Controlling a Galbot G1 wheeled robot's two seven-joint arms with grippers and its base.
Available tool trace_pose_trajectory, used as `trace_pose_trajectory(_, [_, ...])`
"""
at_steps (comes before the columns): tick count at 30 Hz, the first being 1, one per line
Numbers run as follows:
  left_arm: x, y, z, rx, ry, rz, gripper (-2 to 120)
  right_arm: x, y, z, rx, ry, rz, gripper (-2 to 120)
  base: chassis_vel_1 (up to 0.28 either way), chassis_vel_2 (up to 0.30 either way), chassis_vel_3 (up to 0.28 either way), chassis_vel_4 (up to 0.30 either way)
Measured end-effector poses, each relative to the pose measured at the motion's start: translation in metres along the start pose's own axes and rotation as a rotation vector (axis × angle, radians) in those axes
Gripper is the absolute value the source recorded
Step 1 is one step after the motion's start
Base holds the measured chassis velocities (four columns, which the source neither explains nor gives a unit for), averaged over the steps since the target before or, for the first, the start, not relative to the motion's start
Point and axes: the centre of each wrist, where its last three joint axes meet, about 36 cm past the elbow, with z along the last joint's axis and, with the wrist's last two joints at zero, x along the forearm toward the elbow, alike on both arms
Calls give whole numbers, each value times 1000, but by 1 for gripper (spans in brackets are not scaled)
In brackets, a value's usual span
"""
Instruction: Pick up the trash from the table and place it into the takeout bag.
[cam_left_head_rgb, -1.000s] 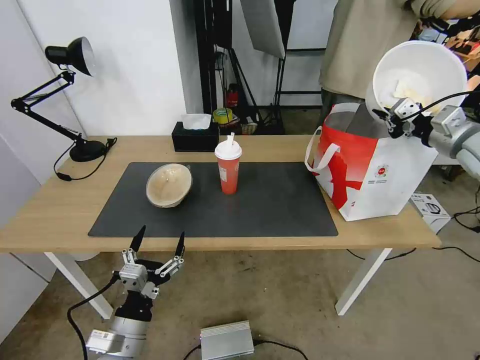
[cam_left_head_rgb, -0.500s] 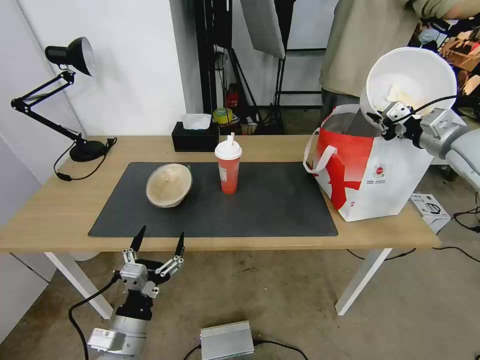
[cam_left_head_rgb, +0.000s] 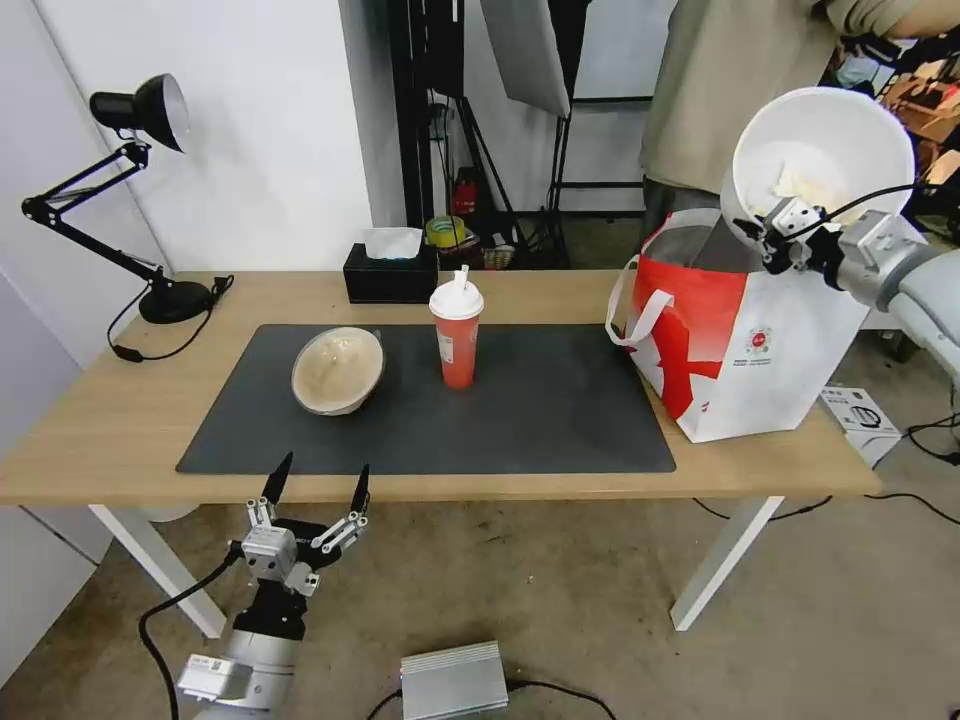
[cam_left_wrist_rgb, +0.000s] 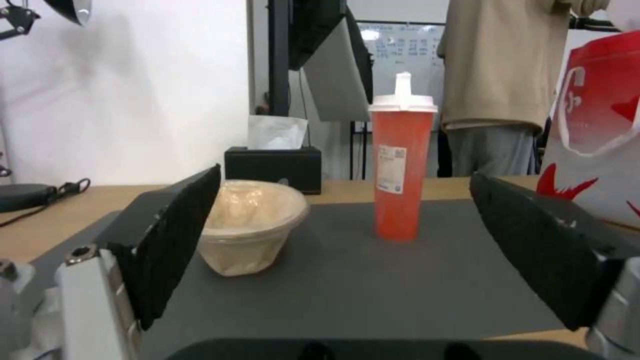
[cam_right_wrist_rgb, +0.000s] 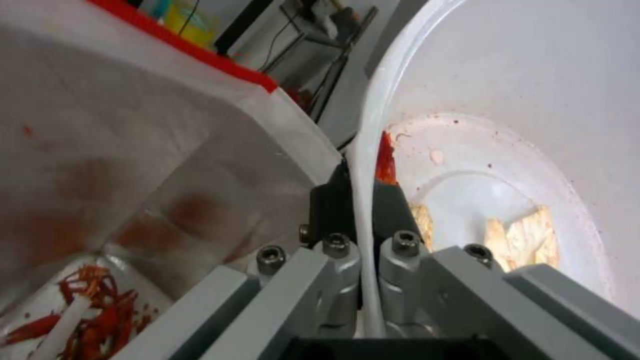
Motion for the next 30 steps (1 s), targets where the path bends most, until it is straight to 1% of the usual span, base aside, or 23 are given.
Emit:
trace_pose_trajectory(14, [2, -1, 0, 2, -2, -4, 100, -5, -3, -9, 4, -17, 4, 0, 0, 0, 0, 0])
trace_pose_trajectory(30, [3, -1, 2, 1, -3, -4, 100, -7, 8, -5, 1, -9, -19, 0, 0, 0, 0, 0])
